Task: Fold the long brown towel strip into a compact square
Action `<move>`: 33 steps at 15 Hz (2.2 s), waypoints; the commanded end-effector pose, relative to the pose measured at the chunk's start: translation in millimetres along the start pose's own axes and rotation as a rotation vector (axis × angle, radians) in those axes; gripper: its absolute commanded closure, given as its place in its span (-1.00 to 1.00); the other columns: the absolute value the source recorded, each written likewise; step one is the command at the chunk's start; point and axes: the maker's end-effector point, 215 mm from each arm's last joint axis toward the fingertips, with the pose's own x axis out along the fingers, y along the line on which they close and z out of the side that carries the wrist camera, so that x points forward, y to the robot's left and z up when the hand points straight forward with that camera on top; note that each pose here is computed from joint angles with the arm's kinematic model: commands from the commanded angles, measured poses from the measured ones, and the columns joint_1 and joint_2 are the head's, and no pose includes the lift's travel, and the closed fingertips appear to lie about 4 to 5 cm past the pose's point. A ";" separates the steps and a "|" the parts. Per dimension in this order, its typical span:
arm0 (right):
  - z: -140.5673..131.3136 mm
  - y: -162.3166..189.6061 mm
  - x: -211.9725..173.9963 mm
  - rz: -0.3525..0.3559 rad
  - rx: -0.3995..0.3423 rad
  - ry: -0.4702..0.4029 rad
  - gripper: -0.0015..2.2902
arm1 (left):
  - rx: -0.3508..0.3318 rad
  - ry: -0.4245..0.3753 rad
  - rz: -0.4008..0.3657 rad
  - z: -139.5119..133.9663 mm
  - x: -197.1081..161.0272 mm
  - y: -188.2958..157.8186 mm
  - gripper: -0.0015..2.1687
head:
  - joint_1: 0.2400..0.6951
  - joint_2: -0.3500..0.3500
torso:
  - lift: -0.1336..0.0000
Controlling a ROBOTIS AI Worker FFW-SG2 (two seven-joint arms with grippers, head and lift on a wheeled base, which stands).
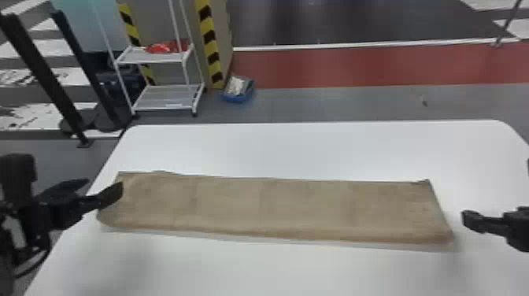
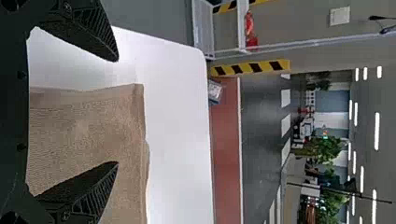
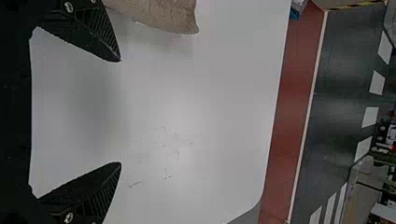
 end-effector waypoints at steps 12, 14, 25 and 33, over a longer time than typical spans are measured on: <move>-2.3 -7.0 -16.3 -0.010 0.005 -0.013 -0.92 | -0.001 0.307 -0.115 -18.2 42.5 8.2 -0.83 | 1.00 0.28 | -0.91; -1.9 -8.1 -17.4 -0.013 0.006 -0.012 -0.92 | -0.028 0.337 -0.134 -28.7 42.6 5.1 -0.83 | 1.00 0.29 | -0.91; 0.7 -8.0 -21.6 -0.020 0.013 -0.011 -0.92 | -0.135 0.416 -0.261 -45.9 29.1 -26.8 0.26 | 1.00 0.22 | -0.91; -5.3 -7.7 -22.0 -0.012 0.016 -0.004 -0.92 | -0.204 0.325 -0.317 0.3 -33.1 -61.6 0.71 | 1.00 0.18 | -0.91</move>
